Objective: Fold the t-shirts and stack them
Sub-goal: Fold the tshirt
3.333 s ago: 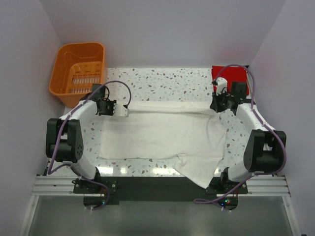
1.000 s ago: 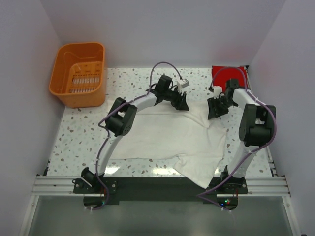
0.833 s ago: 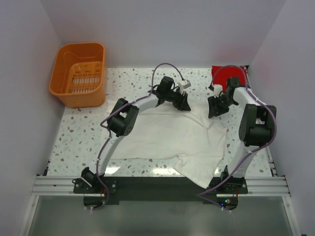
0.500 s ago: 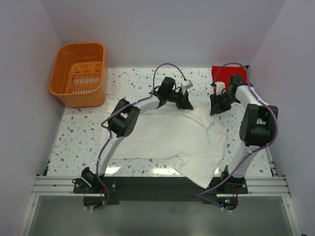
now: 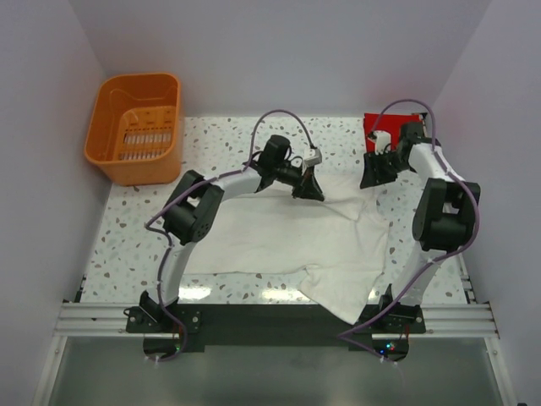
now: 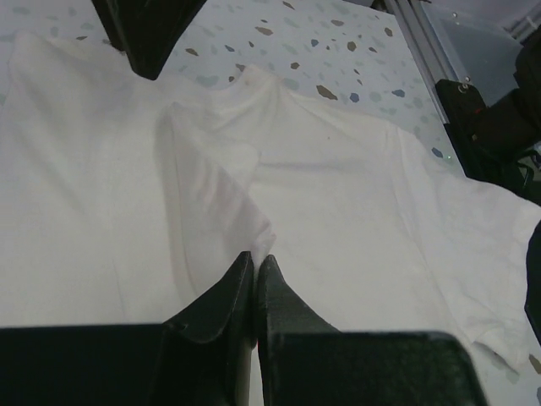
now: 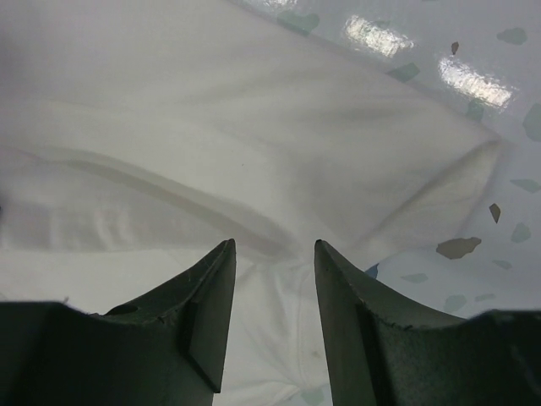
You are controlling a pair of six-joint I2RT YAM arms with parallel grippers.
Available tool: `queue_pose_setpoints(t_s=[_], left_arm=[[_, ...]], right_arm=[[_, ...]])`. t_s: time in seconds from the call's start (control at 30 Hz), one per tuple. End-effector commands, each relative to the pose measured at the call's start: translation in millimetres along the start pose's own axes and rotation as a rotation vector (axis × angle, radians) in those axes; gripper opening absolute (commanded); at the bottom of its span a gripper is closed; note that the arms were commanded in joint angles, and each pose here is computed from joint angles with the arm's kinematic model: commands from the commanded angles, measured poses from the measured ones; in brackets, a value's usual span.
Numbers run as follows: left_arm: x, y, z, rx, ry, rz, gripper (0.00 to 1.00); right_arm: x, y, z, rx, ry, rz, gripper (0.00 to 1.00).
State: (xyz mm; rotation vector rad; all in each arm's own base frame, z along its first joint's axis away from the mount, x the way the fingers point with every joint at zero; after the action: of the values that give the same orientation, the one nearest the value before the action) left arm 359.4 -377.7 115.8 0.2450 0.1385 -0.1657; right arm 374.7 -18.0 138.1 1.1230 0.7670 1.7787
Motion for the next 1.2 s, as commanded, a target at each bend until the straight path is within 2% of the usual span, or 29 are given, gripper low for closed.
queue_pose_setpoints(t_s=[0.0,0.03,0.1,0.13,0.2,0.23,0.43,0.47,0.57,0.6,0.73,0.83,0.93,0.97,1.17], left_arm=[[-18,7,13,-0.016,-0.15,-0.09,0.0],[-18,8,9,-0.01,-0.196,-0.102,0.01],[-26,8,-1,0.026,-0.175,-0.14,0.04],[-25,7,-6,0.035,-0.239,-0.159,0.07],[-33,6,-20,0.096,-0.228,-0.189,0.12],[-36,8,-29,0.133,-0.259,-0.201,0.18],[-45,12,-36,0.182,-0.336,-0.211,0.2],[-46,13,-39,0.189,-0.341,-0.208,0.2],[-46,15,-36,0.19,-0.359,-0.193,0.3],[-45,15,-35,0.191,-0.358,-0.192,0.36],[-46,17,-28,0.184,-0.367,-0.192,0.4],[-48,23,-21,0.18,-0.383,-0.194,0.4],[-48,33,-15,0.177,-0.38,-0.184,0.4],[-47,39,-11,0.173,-0.38,-0.172,0.4],[-53,62,0,0.173,-0.373,-0.133,0.41]], right_arm=[[5,-7,2,-0.021,-0.009,0.055,0.46],[6,-9,2,-0.02,-0.007,0.057,0.46],[5,-14,-1,-0.012,-0.011,0.064,0.45],[6,-16,-3,-0.006,-0.012,0.067,0.45],[8,-19,-4,-0.001,-0.012,0.077,0.44],[11,-21,-6,0.008,-0.005,0.083,0.43],[22,-29,-26,0.076,0.039,0.103,0.35],[23,-29,-29,0.084,0.041,0.107,0.38],[26,-28,-37,0.107,0.052,0.126,0.49],[28,-26,-37,0.108,0.056,0.134,0.5],[32,-20,-40,0.136,0.064,0.161,0.5],[35,-16,-50,0.19,0.066,0.183,0.44],[36,-13,-62,0.223,0.075,0.189,0.33],[38,-10,-63,0.22,0.08,0.188,0.26],[49,3,-65,0.195,0.061,0.204,0.24]])
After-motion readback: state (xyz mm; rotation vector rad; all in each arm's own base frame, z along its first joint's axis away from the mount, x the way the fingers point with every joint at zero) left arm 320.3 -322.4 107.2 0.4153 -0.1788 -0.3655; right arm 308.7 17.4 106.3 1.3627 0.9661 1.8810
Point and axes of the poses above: each gripper's point midway between its finger pads, its own y axis back along the fingers, its own x axis along the line the jaws close on, z = x × y, the point moved 7 cm from there along y, back along the fingers, and after that the axes turned 11 degrees about -y, right-handed, at the moved point
